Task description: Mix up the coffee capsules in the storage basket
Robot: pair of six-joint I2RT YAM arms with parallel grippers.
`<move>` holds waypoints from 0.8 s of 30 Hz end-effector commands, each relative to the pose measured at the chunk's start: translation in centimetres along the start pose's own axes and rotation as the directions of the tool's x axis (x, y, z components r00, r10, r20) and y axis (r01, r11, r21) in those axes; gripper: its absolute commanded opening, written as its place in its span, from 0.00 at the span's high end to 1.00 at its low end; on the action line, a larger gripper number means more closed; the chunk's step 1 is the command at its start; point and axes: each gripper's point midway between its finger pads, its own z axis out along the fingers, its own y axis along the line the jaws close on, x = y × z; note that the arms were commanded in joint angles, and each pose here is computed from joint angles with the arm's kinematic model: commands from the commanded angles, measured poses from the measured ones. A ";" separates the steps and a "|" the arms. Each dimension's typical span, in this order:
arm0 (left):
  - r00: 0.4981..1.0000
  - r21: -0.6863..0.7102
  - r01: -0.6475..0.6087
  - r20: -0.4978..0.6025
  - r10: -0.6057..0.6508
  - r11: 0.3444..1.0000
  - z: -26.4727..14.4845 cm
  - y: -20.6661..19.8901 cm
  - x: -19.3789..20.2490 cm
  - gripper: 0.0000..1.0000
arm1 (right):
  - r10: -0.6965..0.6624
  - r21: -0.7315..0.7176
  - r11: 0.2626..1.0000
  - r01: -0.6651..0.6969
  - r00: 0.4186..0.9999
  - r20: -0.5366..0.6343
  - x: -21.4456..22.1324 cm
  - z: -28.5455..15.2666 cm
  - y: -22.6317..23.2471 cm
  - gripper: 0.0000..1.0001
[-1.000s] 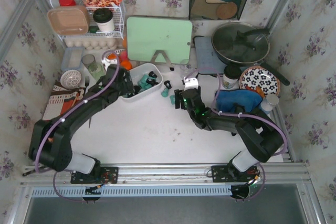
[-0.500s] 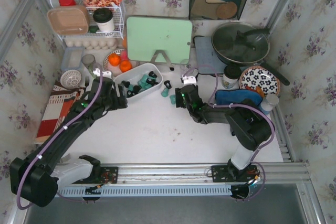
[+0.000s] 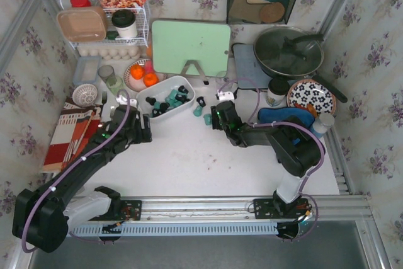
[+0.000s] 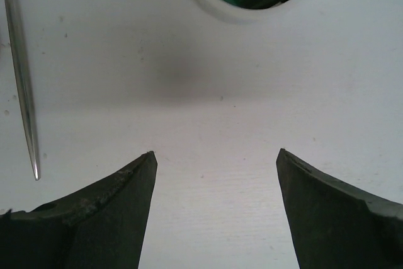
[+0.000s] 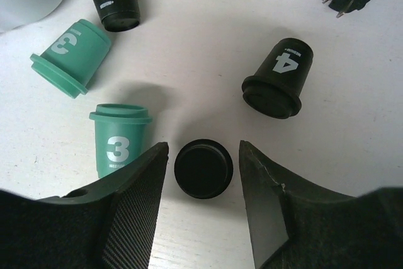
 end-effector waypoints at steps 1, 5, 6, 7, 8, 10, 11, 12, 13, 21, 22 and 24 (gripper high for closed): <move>0.996 -0.018 0.000 0.084 0.002 1.000 1.4 0.4 -0.8 0.21 | -0.006 0.018 1.000 0.006 1.000 0.006 -0.4 0.1 -0.3 0.44; 0.996 -0.041 0.010 0.086 -0.007 0.999 1.3 0.7 -1.0 0.21 | -0.015 0.022 1.000 0.015 1.000 0.003 -0.5 0.3 -0.4 0.47; 0.996 -0.038 0.013 0.085 -0.009 0.999 1.4 0.7 -0.9 0.21 | -0.016 0.023 1.000 0.016 1.000 0.001 -0.5 0.3 -0.4 0.47; 0.996 -0.032 0.015 0.083 -0.013 0.999 1.4 0.6 -0.8 0.21 | -0.017 0.024 1.000 0.017 1.000 -0.002 -0.4 0.4 -0.4 0.47; 0.997 -0.026 0.014 0.079 -0.012 1.000 1.3 0.5 -0.8 0.21 | -0.018 0.027 0.999 0.018 1.000 -0.003 -0.5 0.5 -0.5 0.48; 0.997 -0.022 0.019 0.072 -0.017 1.000 1.2 0.4 -0.7 0.21 | -0.020 0.029 0.999 0.020 1.000 -0.012 -0.3 0.7 -0.5 0.53; 0.997 -0.020 0.021 0.069 -0.019 1.000 1.1 0.3 -0.7 0.21 | -0.021 0.033 0.999 0.022 1.000 -0.019 -0.1 0.7 -0.5 0.55; 0.998 -0.018 0.024 0.066 -0.023 1.000 1.0 0.3 -0.7 0.21 | -0.018 0.033 0.999 0.019 1.000 -0.023 -0.1 0.7 -0.5 0.57; 0.998 -0.010 0.024 0.063 -0.024 1.000 0.9 0.1 -0.7 0.21 | -0.015 0.034 0.999 0.016 1.000 -0.027 -0.1 0.7 -0.5 0.59; 0.998 0.025 0.035 0.049 -0.036 0.999 0.6 -0.5 -0.5 0.21 | 0.027 0.037 0.999 -0.027 1.000 -0.004 -3.0 -1.3 -0.4 0.80; 0.998 0.028 0.036 0.049 -0.037 0.999 0.6 -0.5 -0.5 0.21 | 0.031 0.035 0.999 -0.031 1.000 0.007 -3.8 -1.6 -0.3 0.82; 0.998 0.035 0.038 0.048 -0.039 0.999 0.6 -0.7 -0.5 0.21 | 0.042 0.008 0.999 -0.042 0.998 0.050 -6.3 -2.5 0.3 0.86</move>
